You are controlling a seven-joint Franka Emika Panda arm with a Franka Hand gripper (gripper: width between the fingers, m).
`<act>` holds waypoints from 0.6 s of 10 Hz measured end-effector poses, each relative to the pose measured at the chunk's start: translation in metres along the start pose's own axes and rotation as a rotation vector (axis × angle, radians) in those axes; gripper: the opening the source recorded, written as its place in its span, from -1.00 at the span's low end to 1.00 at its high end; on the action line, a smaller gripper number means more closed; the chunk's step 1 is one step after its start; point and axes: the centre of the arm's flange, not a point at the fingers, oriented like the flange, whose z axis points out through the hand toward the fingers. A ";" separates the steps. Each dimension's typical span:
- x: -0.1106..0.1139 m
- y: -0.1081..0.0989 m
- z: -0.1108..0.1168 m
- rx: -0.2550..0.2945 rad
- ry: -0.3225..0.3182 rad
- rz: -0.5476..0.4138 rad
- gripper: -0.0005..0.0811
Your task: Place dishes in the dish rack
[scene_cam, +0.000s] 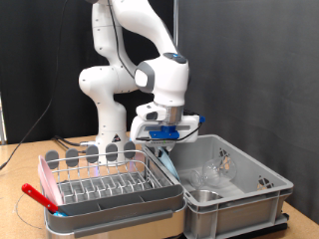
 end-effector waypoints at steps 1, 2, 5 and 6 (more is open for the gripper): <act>0.000 -0.001 -0.002 0.013 -0.002 -0.001 -0.70; -0.001 -0.003 -0.006 0.033 -0.003 -0.010 -0.70; 0.000 -0.002 -0.029 0.090 -0.016 -0.038 -0.91; 0.000 0.001 -0.040 0.103 -0.021 -0.041 -0.91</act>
